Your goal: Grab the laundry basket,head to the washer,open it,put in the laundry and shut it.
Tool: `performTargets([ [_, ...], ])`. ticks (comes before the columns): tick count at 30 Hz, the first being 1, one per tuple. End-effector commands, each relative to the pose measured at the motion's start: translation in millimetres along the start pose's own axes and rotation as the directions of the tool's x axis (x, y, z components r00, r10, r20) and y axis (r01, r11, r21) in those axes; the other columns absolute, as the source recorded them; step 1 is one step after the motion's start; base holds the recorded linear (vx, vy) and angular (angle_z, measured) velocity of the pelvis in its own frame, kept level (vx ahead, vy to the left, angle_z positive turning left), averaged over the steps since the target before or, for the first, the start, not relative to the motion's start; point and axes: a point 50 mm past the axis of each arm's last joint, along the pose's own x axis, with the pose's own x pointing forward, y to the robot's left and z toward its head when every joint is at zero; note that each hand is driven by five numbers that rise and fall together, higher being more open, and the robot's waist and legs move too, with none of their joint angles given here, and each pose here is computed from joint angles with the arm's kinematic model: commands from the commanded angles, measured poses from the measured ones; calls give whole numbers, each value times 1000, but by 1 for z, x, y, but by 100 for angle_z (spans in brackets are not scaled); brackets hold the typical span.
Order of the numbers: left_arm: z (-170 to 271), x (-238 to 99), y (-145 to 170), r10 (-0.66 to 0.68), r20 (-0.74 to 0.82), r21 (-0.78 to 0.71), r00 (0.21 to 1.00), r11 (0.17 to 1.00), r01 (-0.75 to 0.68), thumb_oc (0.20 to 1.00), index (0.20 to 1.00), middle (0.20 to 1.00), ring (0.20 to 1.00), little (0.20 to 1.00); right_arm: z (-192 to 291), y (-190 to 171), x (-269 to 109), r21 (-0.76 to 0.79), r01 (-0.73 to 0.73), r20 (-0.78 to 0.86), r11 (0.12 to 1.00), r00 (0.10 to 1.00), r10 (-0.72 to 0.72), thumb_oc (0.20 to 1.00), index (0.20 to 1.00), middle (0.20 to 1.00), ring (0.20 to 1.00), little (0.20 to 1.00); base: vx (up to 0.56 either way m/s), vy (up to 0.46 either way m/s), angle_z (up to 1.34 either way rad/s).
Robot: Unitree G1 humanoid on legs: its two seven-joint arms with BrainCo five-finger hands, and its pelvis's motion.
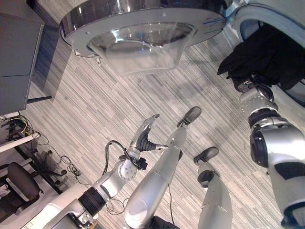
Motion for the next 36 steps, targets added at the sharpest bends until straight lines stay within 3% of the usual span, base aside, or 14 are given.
performTargets([
  [1,8,-4,0,-25,61,-9,998,1000,26,1000,1000,1000,1000,1000,136,51,-37,62,-297,489,953,841,231,200,200,200,200,200,-15,13,-7],
  [8,5,1,3,-44,53,-9,998,999,44,1000,1000,1000,1000,1000,182,53,-61,273,-386,624,881,768,143,200,200,200,200,200,6,-16,-20],
  [13,-3,-5,12,-30,20,-24,999,999,31,1000,1000,1000,1000,1000,260,37,-130,238,-579,898,780,437,51,200,200,200,200,200,47,-44,-17],
  [14,-10,-10,15,-36,-4,-18,999,999,36,1000,1000,1000,1000,1000,271,33,-153,107,-512,958,852,282,50,200,200,200,200,200,47,-40,-10],
  [15,-9,-10,15,-38,-3,-20,999,999,38,1000,1000,1000,1000,1000,269,34,-155,106,-501,959,859,280,45,200,200,200,200,200,31,-25,-8],
  [16,-13,-13,16,-42,-16,-16,999,999,42,1000,1000,1000,1000,1000,270,35,-157,33,-374,971,927,232,59,200,200,200,200,200,-4,6,-6],
  [17,-16,-16,19,-38,-23,-15,999,999,38,1000,1000,1000,1000,1000,267,37,-147,-98,-105,972,990,202,118,200,200,200,200,200,-19,11,-8],
  [18,-16,-17,20,-27,-20,-14,999,1000,26,1000,1000,1000,1000,1000,263,34,-132,-126,-12,959,992,253,125,683,683,683,683,683,-37,26,-10],
  [19,-16,-17,22,-22,-19,-9,1000,1000,22,1000,1000,1000,1000,1000,255,30,-112,-160,73,931,984,343,126,1000,1000,1000,1000,1000,-43,26,-11],
  [21,-15,-14,26,-2,-17,4,1000,1000,2,1000,1000,1000,1000,1000,241,29,-81,-191,84,834,978,540,116,1000,1000,1000,1000,1000,-48,12,-9],
  [25,-14,-10,27,26,-29,-14,999,1000,-26,1000,1000,1000,1000,1000,204,36,-61,-85,-57,715,995,692,101,1000,1000,1000,1000,1000,-14,1,-2],
  [28,-15,-8,26,41,-43,-18,998,999,-42,1000,1000,1000,1000,1000,182,47,-63,-31,-162,704,986,697,137,1000,1000,1000,1000,1000,-7,0,-6],
  [32,-19,-6,27,90,-58,-11,994,996,-90,1000,1000,1000,1000,1000,152,56,-90,-22,-387,786,922,563,255,1000,1000,1000,1000,1000,-1,0,-1],
  [36,-22,-7,27,93,-70,7,993,996,-93,1000,1000,1000,1000,1000,112,55,-93,54,-494,748,868,596,292,1000,1000,1000,1000,1000,-50,56,3],
])
